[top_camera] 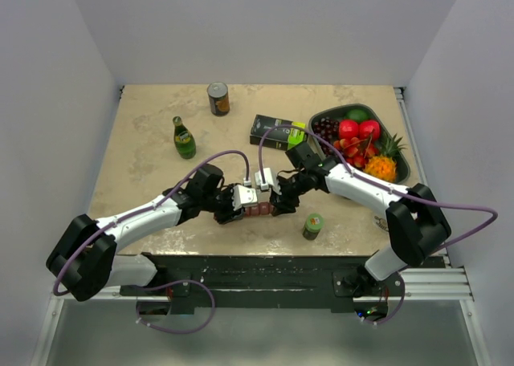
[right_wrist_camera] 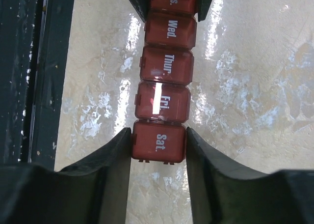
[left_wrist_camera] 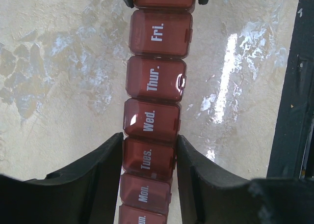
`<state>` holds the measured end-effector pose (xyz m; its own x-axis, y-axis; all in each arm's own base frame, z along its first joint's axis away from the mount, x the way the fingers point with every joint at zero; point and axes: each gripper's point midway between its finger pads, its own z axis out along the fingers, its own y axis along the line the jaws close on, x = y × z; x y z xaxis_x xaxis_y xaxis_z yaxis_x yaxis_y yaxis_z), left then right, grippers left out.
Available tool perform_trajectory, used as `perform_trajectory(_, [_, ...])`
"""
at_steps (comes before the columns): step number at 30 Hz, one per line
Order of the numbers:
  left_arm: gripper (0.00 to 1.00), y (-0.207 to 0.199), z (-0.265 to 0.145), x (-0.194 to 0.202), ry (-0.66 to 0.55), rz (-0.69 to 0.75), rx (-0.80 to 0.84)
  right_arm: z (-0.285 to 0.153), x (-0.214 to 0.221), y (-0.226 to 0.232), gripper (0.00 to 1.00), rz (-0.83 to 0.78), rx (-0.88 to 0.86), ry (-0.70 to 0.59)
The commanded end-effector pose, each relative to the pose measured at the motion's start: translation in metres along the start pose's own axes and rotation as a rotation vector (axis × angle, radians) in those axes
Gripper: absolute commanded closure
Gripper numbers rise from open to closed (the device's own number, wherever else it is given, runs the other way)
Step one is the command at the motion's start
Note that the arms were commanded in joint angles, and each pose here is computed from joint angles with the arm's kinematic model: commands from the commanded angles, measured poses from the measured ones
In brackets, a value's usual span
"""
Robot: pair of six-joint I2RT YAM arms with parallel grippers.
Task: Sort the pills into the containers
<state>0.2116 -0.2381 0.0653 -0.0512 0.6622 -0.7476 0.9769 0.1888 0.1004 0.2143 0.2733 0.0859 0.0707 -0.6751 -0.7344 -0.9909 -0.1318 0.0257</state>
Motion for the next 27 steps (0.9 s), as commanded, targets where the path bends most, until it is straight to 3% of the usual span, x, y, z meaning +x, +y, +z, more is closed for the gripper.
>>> perform_trajectory(1, [1.0,0.012,-0.005,-0.032,-0.082,0.04,-0.032,-0.002,-0.011,0.0,0.64,-0.001,-0.018,-0.042])
perform_trajectory(6, [1.0,0.018,-0.006,-0.026,-0.058,0.062,-0.07,-0.007,-0.014,-0.009,0.75,0.089,-0.015,-0.08])
perform_trajectory(11, [1.0,0.033,-0.011,-0.022,-0.036,0.09,-0.161,-0.015,-0.012,-0.014,0.79,0.303,-0.143,-0.178])
perform_trajectory(20, [1.0,0.037,-0.009,-0.016,-0.009,0.114,-0.192,-0.007,-0.015,-0.016,0.79,0.426,-0.229,-0.23])
perform_trajectory(22, [1.0,0.033,-0.006,-0.014,0.003,0.121,-0.176,-0.008,-0.013,-0.027,0.75,0.503,-0.209,-0.233])
perform_trajectory(25, [1.0,0.029,-0.003,-0.013,0.005,0.124,-0.155,-0.01,-0.006,-0.049,0.59,0.547,-0.16,-0.227])
perform_trajectory(27, [1.0,0.027,-0.002,-0.014,-0.001,0.125,-0.146,-0.011,-0.004,-0.058,0.4,0.548,-0.119,-0.209])
